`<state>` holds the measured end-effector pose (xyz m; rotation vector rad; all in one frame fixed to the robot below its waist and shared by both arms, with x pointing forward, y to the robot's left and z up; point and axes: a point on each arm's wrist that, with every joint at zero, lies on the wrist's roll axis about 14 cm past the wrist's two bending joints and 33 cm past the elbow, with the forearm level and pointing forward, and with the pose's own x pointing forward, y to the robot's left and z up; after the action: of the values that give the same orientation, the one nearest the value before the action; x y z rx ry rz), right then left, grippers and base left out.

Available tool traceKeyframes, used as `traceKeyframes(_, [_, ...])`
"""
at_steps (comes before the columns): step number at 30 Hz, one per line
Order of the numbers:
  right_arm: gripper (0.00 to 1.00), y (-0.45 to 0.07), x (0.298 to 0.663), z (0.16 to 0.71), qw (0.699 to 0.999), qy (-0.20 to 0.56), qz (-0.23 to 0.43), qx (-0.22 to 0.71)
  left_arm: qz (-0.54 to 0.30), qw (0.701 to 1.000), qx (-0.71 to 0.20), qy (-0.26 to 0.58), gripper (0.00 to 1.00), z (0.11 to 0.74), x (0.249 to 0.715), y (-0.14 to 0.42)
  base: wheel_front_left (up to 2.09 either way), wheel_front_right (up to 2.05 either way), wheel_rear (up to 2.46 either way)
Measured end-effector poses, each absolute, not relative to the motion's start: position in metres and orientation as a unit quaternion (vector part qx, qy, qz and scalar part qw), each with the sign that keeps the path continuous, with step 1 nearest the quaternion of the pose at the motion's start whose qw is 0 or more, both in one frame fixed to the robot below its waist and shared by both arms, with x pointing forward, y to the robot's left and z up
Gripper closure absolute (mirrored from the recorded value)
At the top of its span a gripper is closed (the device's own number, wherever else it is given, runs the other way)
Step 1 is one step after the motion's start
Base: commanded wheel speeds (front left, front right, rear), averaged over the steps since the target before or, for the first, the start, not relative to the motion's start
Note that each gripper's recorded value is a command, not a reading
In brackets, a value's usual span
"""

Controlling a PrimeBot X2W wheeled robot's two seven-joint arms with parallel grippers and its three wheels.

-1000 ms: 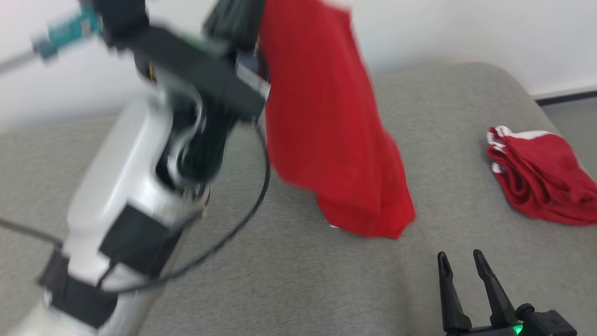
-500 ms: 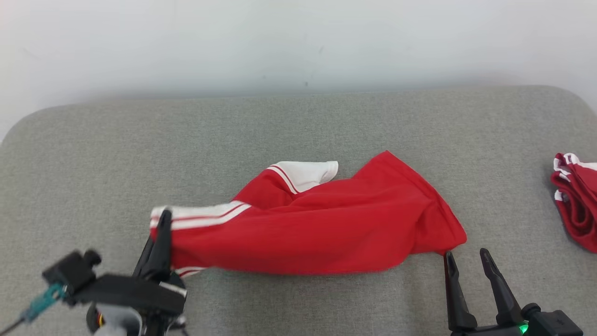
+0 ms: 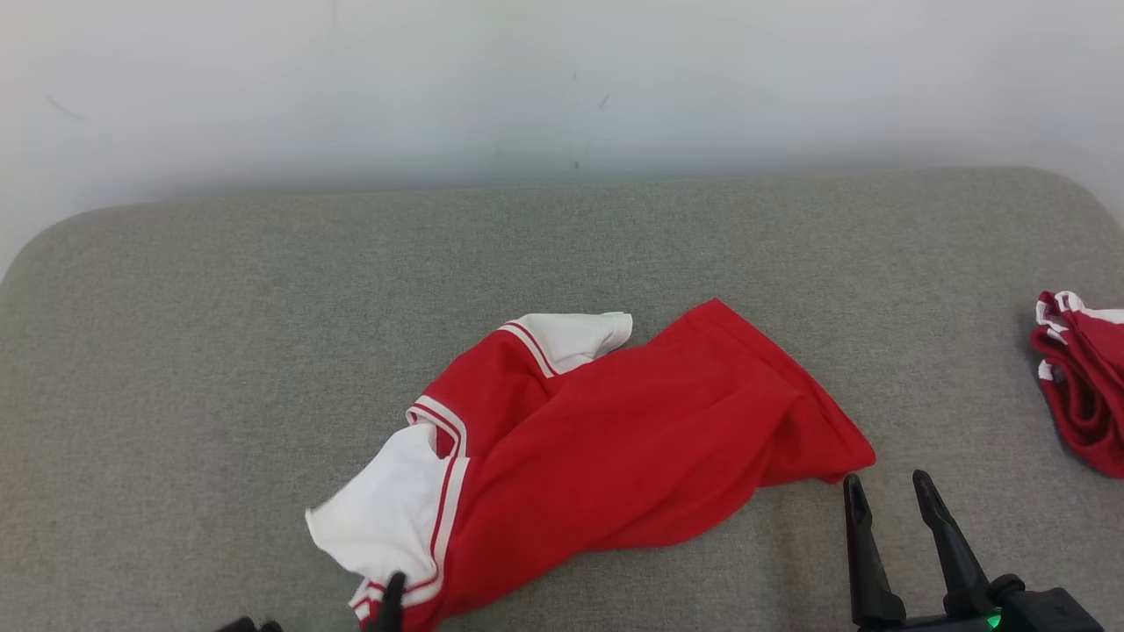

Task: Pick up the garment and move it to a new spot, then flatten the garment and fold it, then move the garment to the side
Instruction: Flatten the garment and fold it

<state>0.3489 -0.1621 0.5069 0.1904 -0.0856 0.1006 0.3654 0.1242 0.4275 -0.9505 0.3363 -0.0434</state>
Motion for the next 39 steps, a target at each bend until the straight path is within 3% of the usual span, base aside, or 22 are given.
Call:
traceKeyframes(5, [0.0, -0.164, 0.349, 0.507, 0.993, -0.043, 0.049, 0.094, -0.045, 0.865, -0.435, 0.245, 1.0, 0.403, 0.337, 0.112, 0.0, 0.0, 0.0])
traceKeyframes(6, [0.0, -0.162, 0.35, 0.507, 0.993, -0.043, 0.051, 0.094, -0.04, 0.87, -0.425, 0.247, 0.95, 0.401, 0.335, 0.116, 0.0, 0.0, 0.0])
traceKeyframes(7, [0.0, -0.161, 0.35, 0.507, 0.993, -0.043, 0.053, 0.095, -0.035, 0.874, -0.418, 0.246, 0.44, 0.401, 0.335, 0.12, 0.0, 0.0, 0.0])
traceKeyframes(8, [0.0, -0.159, 0.351, 0.507, 0.993, -0.043, 0.056, 0.095, -0.027, 0.877, -0.413, 0.245, 0.0, 0.4, 0.335, 0.122, 0.0, 0.0, 0.0])
traceKeyframes(15, [0.0, -0.154, 0.351, 0.509, 0.992, -0.046, 0.065, 0.093, 0.026, 0.92, -0.335, 0.203, 0.0, 0.402, 0.34, 0.159, 0.0, 0.0, 0.0])
traceKeyframes(24, [0.0, -0.162, 0.348, 0.517, 0.994, -0.058, 0.06, 0.076, 0.018, 0.979, -0.203, 0.025, 0.0, 0.483, 0.368, 0.191, 0.0, 0.0, 0.0])
traceKeyframes(31, [0.0, -0.159, 0.344, 0.519, 0.993, -0.061, 0.065, 0.077, 0.016, 0.989, -0.131, -0.06, 0.0, 0.521, 0.351, 0.188, 0.0, 0.0, 0.0])
traceKeyframes(39, [0.0, -0.155, 0.341, 0.497, 0.994, -0.025, 0.069, 0.083, 0.004, 0.994, -0.099, -0.038, 0.0, 0.502, 0.331, 0.183, 0.0, 0.0, 0.0])
